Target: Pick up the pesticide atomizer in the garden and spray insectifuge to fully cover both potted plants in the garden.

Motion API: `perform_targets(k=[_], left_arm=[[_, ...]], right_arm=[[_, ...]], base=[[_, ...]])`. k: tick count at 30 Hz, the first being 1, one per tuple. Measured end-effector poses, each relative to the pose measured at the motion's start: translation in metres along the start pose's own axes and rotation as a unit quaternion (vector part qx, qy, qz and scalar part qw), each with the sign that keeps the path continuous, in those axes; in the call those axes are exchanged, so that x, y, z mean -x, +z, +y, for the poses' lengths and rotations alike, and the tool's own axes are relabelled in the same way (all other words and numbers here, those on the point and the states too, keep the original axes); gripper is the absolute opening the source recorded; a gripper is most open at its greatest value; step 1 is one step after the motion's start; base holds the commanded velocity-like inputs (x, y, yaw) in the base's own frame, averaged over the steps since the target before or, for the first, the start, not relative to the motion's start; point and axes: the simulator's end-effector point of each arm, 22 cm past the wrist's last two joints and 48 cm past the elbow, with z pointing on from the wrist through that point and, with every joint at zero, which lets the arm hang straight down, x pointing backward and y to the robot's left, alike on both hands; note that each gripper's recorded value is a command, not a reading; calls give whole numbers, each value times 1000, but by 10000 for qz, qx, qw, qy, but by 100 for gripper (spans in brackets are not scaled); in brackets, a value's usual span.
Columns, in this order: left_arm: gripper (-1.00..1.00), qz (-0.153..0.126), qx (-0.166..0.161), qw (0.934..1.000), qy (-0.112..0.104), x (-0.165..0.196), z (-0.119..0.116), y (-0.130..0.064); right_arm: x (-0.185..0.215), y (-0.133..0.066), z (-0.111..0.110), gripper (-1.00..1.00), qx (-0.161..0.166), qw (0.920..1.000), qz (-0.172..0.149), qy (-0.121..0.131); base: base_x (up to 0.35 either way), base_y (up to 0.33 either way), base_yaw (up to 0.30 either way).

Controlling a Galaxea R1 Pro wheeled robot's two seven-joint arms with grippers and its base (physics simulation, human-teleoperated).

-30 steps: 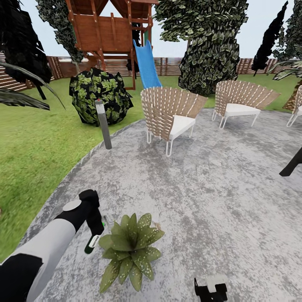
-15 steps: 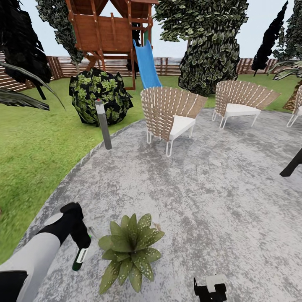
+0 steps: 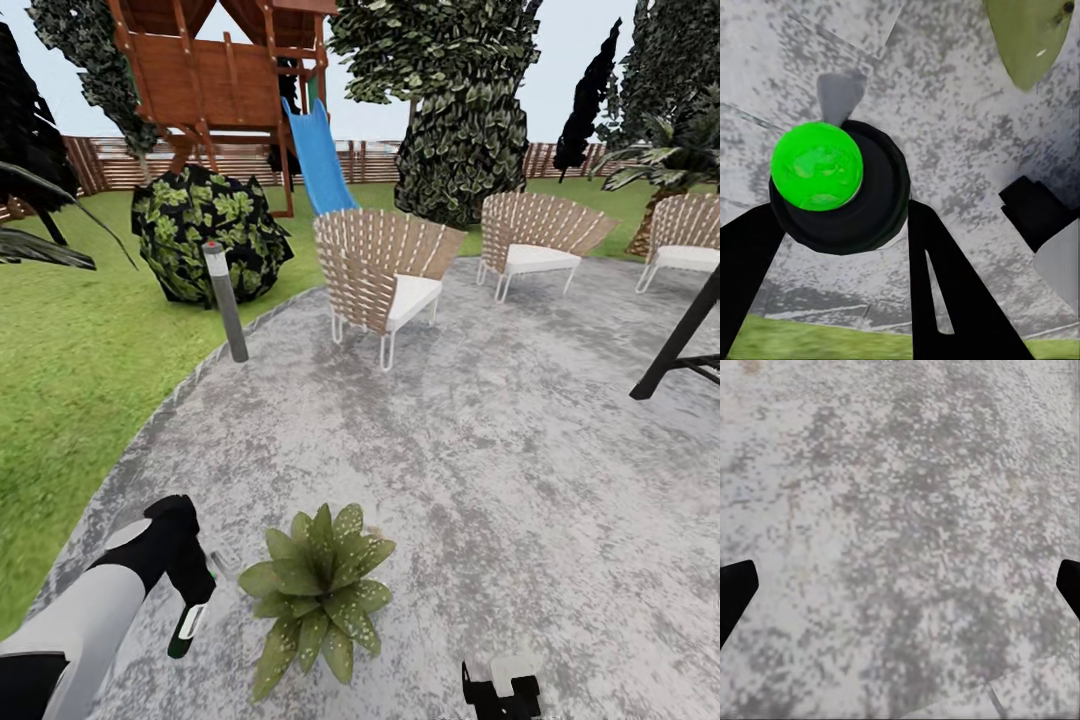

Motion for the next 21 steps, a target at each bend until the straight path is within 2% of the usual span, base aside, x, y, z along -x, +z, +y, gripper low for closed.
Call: perform_targets(k=[3, 4, 6, 8, 9, 11, 14, 16, 19, 21], left_arm=[[-100, 189, 97, 9998, -1, -20, -8, 24], [-100, 168, 89, 9998, -27, -22, -9, 27], [-100, -81, 241, 9994, -235, -19, -1, 33], [-100, -112, 348, 9985, -397, -26, -1, 47], [-100, -113, 417, 9983, -395, -28, 1, 53], [-100, -227, 461, 9985, -207, -27, -1, 62], [-100, -433, 454, 9978, -225, -19, 0, 61], [-100, -452, 489, 9974, -267, -23, 5, 60], [-100, -408, 827, 9952, -317, -29, 22, 60], [-100, -440, 909, 9944, -324, -25, 23, 60]], right_arm=[[0, 0, 0, 100, -3, 10000, -3, 0], [0, 0, 0, 100, -3, 10000, -5, 0], [0, 0, 0, 100, -2, 10000, 0, -3], [0, 0, 0, 100, -2, 10000, -1, -2], [0, 0, 0, 100, -3, 10000, 0, -2], [0, 0, 0, 100, 2, 10000, 1, -4], [0, 0, 0, 100, 7, 10000, 2, -6], [0, 0, 0, 100, 8, 10000, 1, -8], [0, 0, 0, 100, 9, 10000, 1, -6], [0, 0, 1, 100, 13, 10000, 1, -4]], base=[[91, 109, -111], [8, 9, -11], [2, 3, -3], [0, 0, -1], [0, 0, 0], [0, 0, 0], [0, 0, 0], [0, 0, 0], [0, 0, 0], [0, 0, 0]])
